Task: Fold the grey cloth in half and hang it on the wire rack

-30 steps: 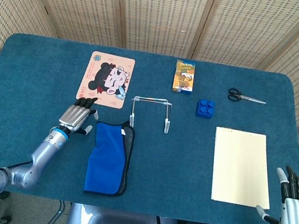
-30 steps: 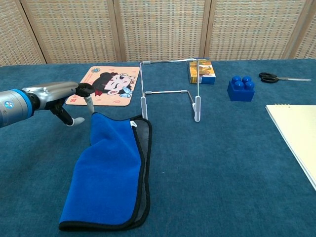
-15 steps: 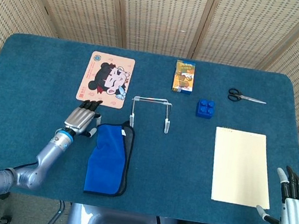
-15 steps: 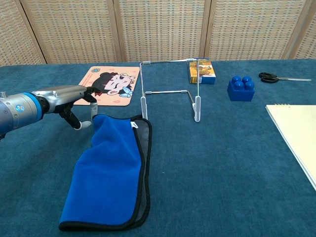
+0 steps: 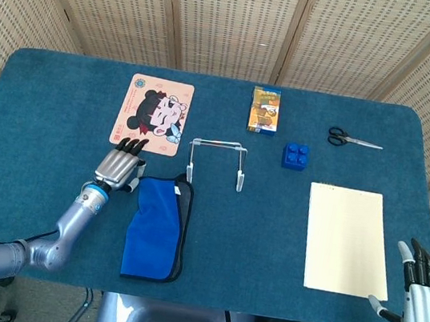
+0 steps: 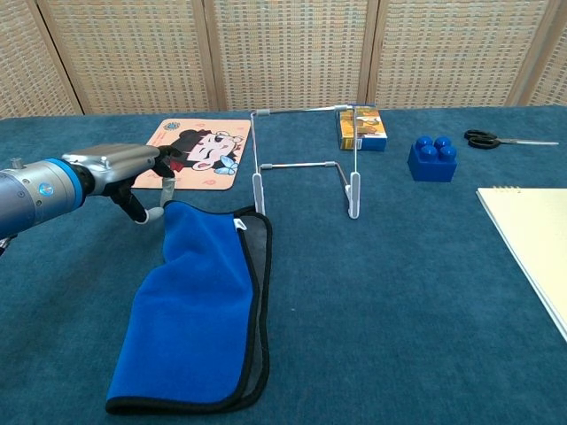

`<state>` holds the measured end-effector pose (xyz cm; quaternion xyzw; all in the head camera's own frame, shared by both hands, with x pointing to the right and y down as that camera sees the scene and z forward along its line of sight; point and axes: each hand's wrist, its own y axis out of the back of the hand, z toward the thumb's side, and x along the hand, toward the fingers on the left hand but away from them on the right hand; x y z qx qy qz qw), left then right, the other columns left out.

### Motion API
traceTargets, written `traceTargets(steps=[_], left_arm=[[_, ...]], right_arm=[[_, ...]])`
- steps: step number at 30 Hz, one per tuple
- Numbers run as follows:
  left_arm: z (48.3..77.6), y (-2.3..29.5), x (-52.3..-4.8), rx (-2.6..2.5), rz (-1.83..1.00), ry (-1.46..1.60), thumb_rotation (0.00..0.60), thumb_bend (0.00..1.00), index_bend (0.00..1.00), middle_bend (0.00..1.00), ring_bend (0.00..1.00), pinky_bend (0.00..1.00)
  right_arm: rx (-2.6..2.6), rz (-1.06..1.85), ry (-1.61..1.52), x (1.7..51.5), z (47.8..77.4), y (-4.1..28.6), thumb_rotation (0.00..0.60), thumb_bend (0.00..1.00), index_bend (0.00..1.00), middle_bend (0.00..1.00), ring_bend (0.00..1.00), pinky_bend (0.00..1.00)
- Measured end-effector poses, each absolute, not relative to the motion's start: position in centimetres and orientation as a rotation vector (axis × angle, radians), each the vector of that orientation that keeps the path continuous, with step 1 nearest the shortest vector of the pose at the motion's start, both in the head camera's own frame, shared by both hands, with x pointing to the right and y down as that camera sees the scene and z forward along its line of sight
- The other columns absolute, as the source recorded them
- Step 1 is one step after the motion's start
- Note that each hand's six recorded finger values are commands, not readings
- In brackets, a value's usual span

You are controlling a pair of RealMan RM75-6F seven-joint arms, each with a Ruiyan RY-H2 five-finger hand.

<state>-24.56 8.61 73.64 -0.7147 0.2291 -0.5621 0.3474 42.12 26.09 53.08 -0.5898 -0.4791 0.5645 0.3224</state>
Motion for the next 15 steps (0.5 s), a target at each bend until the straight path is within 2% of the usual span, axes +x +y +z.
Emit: traceTargets(steps=[15], left_arm=[[73.6,7.3,-24.2,-1.772,-1.437,0.584,0.6,0.45,0.62,0.0,0.0,0.0]], right_arm=[[-1.55,1.49,-1.253,42.1,53.3,26.1,0.6,0.0,0.0,0.0,0.0,0.0]])
